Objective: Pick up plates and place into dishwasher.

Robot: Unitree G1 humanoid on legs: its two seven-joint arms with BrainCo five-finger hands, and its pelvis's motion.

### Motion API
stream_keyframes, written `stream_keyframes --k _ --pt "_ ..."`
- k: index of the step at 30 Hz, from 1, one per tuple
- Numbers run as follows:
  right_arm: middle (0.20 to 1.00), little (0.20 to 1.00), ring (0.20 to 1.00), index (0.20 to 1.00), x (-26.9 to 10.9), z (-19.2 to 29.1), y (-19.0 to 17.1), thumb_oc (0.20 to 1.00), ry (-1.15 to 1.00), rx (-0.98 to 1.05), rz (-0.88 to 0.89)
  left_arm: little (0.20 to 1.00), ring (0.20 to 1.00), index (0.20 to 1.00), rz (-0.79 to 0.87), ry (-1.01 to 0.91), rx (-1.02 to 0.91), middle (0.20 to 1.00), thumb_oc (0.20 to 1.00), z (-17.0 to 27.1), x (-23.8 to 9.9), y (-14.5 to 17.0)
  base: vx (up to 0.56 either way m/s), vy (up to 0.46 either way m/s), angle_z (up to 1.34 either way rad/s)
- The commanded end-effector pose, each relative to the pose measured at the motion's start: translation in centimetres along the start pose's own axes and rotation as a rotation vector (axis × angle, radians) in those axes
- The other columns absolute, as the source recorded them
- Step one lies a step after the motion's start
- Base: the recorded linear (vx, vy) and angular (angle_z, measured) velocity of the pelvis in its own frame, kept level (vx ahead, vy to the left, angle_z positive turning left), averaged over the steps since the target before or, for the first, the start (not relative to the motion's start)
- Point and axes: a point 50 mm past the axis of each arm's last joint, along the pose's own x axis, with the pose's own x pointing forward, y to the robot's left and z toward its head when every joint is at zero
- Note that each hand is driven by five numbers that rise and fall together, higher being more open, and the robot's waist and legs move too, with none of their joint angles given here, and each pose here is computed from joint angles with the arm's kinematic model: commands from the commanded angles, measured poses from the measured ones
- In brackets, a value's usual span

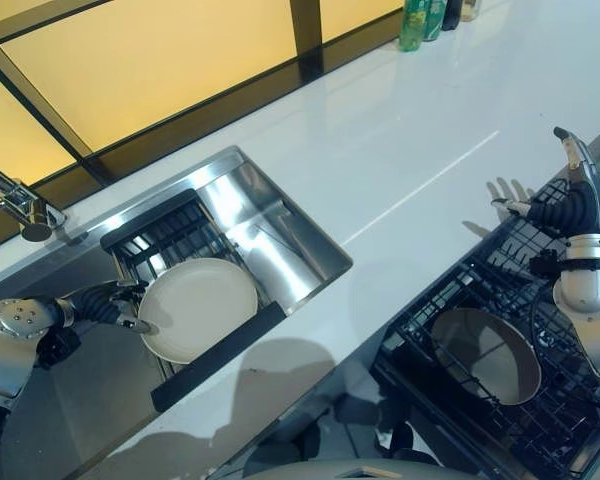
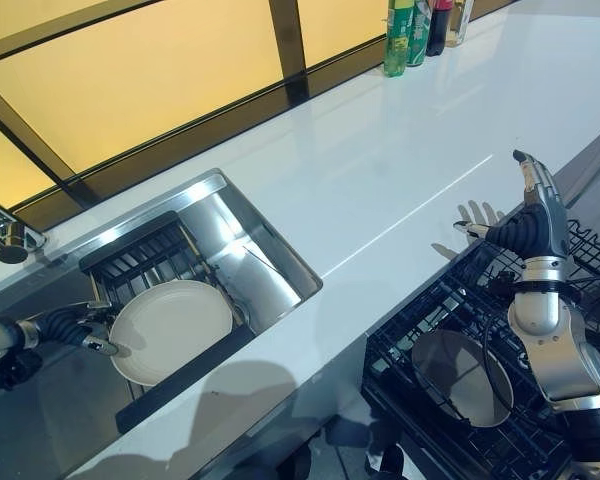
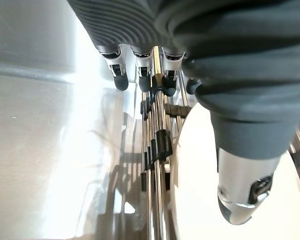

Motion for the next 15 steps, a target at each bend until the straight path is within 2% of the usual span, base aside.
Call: stream_keyframes --k 1,6,8,12,15 --pt "1.000 1.000 1.000 1.000 0.9 2.5 -1.2 1.000 -0.126 0.010 -0.042 1.000 1.000 1.000 -0.177 -0.124 0.081 1.000 1.000 2.6 0.0 -2.6 0.01 -0.030 0.01" --pt "1.000 1.000 1.000 1.000 0.5 2.0 -1.6 1.000 -0.109 0.006 -0.050 1.000 1.000 1.000 -0.121 -0.133 0.097 1.000 1.000 2.9 -0.7 -1.9 0.01 -0.026 0.00" --pt "1.000 1.000 1.000 1.000 0.5 1.9 -1.6 1.000 -0.100 0.005 -0.056 1.000 1.000 1.000 -0.050 -0.101 0.110 1.000 1.000 2.8 -0.9 -1.1 0.02 -0.032 0.00" --pt "1.000 1.000 1.000 1.000 0.4 1.5 -1.9 1.000 -0.084 -0.004 -0.059 1.000 1.000 1.000 0.297 0.131 0.159 1.000 1.000 -1.0 -2.4 2.5 0.00 0.000 0.00" --pt "1.000 1.000 1.000 1.000 0.1 1.5 -2.6 1.000 -0.080 -0.002 -0.068 1.000 1.000 1.000 0.513 0.252 0.064 1.000 1.000 -4.4 -4.2 4.4 0.00 0.000 0.00"
